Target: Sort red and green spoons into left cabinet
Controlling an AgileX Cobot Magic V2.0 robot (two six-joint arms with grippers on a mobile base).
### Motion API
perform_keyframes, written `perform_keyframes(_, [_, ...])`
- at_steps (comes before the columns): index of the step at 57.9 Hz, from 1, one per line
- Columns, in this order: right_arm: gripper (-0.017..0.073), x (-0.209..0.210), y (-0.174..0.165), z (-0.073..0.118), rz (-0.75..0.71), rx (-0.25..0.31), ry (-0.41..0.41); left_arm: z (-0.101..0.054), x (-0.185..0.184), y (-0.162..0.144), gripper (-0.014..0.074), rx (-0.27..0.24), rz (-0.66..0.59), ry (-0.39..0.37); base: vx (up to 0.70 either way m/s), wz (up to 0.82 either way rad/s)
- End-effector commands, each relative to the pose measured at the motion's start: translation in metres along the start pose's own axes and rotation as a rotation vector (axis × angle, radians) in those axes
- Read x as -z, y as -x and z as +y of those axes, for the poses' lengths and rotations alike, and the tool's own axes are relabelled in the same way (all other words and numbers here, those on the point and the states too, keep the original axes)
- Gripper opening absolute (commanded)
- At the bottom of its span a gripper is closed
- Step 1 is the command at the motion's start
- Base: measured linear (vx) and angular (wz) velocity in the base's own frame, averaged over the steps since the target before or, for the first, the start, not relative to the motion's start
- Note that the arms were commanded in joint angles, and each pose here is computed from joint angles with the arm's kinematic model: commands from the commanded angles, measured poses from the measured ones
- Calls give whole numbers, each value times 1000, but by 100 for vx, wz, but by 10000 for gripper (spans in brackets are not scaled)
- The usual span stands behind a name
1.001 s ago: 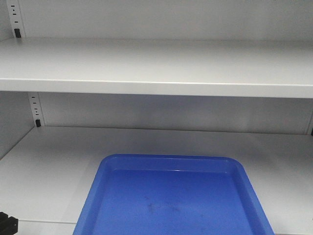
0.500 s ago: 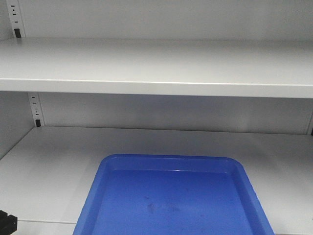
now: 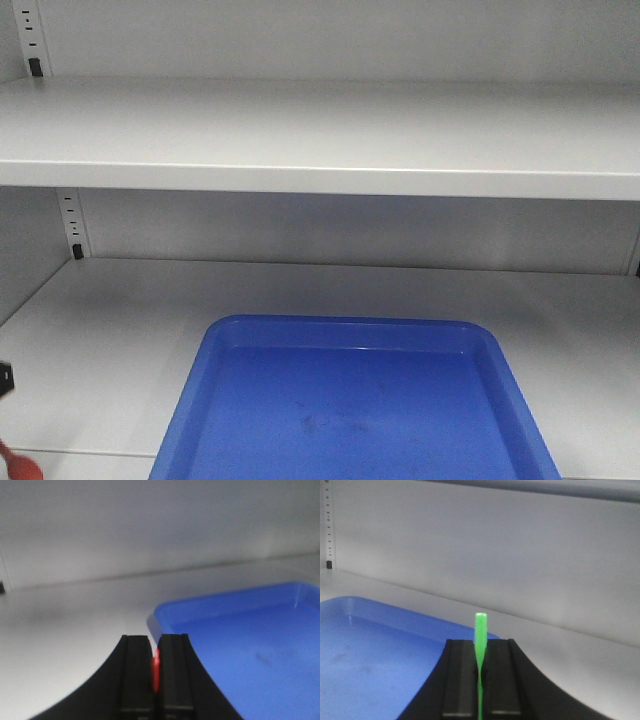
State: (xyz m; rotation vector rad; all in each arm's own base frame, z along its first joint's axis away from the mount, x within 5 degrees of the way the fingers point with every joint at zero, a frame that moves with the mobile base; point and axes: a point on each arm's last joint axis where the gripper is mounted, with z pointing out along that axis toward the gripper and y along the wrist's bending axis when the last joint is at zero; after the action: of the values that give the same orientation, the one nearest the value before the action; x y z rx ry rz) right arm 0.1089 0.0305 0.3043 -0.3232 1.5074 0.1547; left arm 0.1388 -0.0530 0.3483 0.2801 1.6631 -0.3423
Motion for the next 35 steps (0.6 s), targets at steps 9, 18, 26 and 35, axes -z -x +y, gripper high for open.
perform_keyframes(9, [-4, -28, 31, 0, -42, 4, 86, -1, -30, 37, 3, 17, -71, 11, 0, 0])
perform_keyframes(18, [-4, -56, 42, 4, -59, 4, 202, -17, -54, 56, 3, -31, -72, -66, 0, 0])
perform_keyframes(26, [-4, -86, 45, 7, -63, -24, 312, -41, -78, 65, 3, -64, -54, -163, 0, 0])
perform_keyframes(35, [-4, -113, 44, 9, -61, -54, 401, -70, -106, 58, 3, -85, -6, -251, 0, 0])
